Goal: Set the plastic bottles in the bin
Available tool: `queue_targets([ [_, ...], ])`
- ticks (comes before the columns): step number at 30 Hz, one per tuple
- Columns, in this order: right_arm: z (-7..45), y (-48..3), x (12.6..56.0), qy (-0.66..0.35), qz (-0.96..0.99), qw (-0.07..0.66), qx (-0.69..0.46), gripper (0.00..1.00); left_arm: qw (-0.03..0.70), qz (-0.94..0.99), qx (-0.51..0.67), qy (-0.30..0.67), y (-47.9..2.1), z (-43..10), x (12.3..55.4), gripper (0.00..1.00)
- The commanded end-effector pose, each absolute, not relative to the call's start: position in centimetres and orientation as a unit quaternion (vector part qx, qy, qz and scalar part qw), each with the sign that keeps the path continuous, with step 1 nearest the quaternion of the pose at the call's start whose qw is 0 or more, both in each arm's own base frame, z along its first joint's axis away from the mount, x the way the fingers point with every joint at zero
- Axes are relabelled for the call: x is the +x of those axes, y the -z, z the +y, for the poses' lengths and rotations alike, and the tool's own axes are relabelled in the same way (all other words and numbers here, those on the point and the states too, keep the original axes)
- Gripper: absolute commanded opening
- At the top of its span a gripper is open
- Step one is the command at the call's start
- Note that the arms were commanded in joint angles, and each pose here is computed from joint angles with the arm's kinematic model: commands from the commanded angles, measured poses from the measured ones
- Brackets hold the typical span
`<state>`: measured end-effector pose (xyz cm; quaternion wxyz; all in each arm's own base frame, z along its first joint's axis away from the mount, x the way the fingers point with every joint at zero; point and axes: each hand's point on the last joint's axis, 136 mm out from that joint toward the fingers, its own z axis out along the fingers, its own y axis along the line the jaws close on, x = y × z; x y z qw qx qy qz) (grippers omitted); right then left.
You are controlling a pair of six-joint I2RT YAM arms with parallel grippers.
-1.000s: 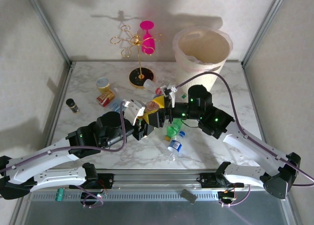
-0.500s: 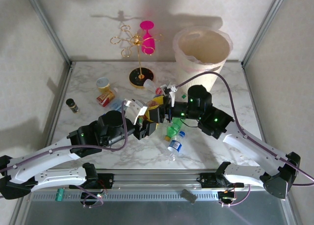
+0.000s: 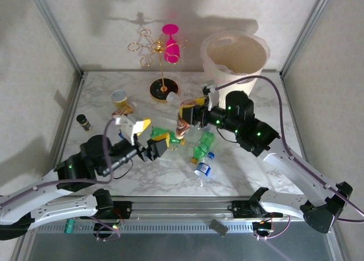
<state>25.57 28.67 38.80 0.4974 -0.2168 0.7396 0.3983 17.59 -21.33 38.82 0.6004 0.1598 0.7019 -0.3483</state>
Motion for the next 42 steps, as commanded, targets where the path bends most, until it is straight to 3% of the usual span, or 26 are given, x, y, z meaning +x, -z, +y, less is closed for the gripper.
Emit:
queue_targets([
  [1, 25.1, -42.6, 28.6, -0.337, 0.736, 0.565, -0.157, 0.59, 0.627, 0.704, 0.062, 0.329, -38.4, -18.5, 19.3, 0.92],
  [7, 18.2, -48.3, 33.6, -0.237, 0.714, 0.655, -0.066, 0.59, 0.603, 0.76, -0.063, 0.235, -32.0, -14.9, 21.8, 0.92],
  [13, 13.2, -52.9, 38.1, -0.151, 0.68, 0.717, -0.007, 0.6, 0.571, 0.777, -0.031, 0.264, -29.6, -17.4, 21.8, 0.92],
  [17, 11.3, -52.9, 42.6, -0.114, 0.686, 0.718, 0.025, 0.6, 0.563, 0.781, -0.007, 0.27, -29.6, -18.8, 22.0, 0.92],
  [27, 8.7, -45.4, 53.1, -0.105, 0.751, 0.647, 0.082, 0.61, 0.542, 0.792, 0.05, 0.275, -30.1, -21.3, 21.9, 0.9],
  [39, 10.0, -34.1, 58.4, -0.123, 0.824, 0.547, 0.083, 0.67, 0.532, 0.797, 0.066, 0.278, -30.0, -21.6, 21.5, 0.89],
  [42, 10.6, -32.1, 59.2, -0.133, 0.835, 0.528, 0.081, 0.73, 0.532, 0.798, 0.059, 0.276, -29.9, -21.2, 21.5, 0.89],
])
